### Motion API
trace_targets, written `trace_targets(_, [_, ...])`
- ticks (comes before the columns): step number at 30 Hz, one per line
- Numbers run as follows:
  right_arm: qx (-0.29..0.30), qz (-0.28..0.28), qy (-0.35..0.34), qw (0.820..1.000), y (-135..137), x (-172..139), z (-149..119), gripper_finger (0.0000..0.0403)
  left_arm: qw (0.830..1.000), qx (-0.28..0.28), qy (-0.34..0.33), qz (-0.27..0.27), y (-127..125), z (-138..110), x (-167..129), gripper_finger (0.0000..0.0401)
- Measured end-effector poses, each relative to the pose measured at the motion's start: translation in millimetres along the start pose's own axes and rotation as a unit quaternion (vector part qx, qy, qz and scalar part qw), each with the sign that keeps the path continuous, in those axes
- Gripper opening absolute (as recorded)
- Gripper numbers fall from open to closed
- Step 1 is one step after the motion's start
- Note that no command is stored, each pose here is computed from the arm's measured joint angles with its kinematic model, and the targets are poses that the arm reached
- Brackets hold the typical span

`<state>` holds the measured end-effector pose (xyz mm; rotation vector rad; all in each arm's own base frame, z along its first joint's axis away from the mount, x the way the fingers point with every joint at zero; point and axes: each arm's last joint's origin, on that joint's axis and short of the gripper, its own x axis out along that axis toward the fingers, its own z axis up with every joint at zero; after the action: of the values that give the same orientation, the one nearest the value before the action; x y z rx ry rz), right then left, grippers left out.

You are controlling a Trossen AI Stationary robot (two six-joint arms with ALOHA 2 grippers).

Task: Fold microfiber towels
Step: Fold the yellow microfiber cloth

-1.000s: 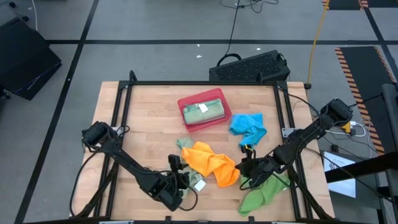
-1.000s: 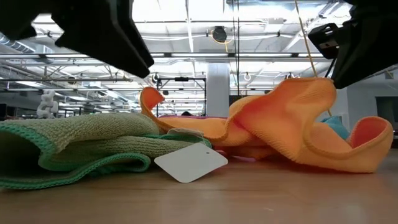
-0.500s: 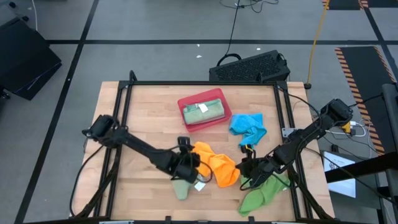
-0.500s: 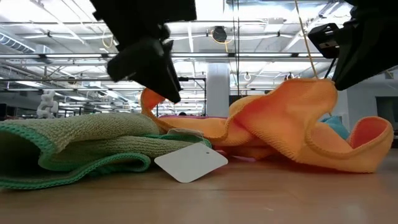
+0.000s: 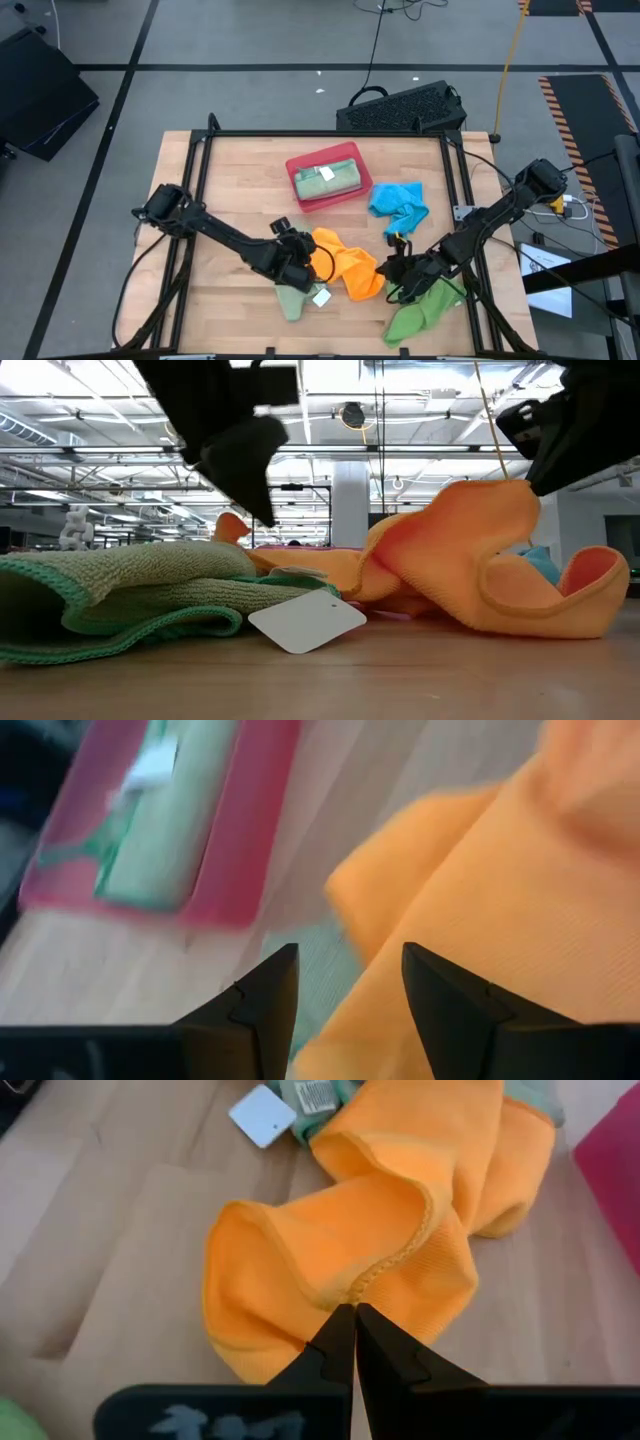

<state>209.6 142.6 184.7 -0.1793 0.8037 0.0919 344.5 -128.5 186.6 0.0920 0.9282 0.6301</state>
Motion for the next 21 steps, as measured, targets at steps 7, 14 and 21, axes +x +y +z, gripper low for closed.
trace_targets(7, [0.016,0.041,-0.023,0.999,1,11,-20,0.0035,0.994,0.036,-0.074,-0.07,-15,18,-3,0.0181])
trace_targets(14, [0.026,0.066,-0.021,0.997,2,12,-23,0.0122,0.991,0.038,-0.09,-0.086,-18,22,-4,0.0181])
trace_targets(21, [0.027,0.063,-0.022,0.997,2,12,-23,0.0178,0.991,0.038,-0.088,-0.089,-18,22,-4,0.0181])
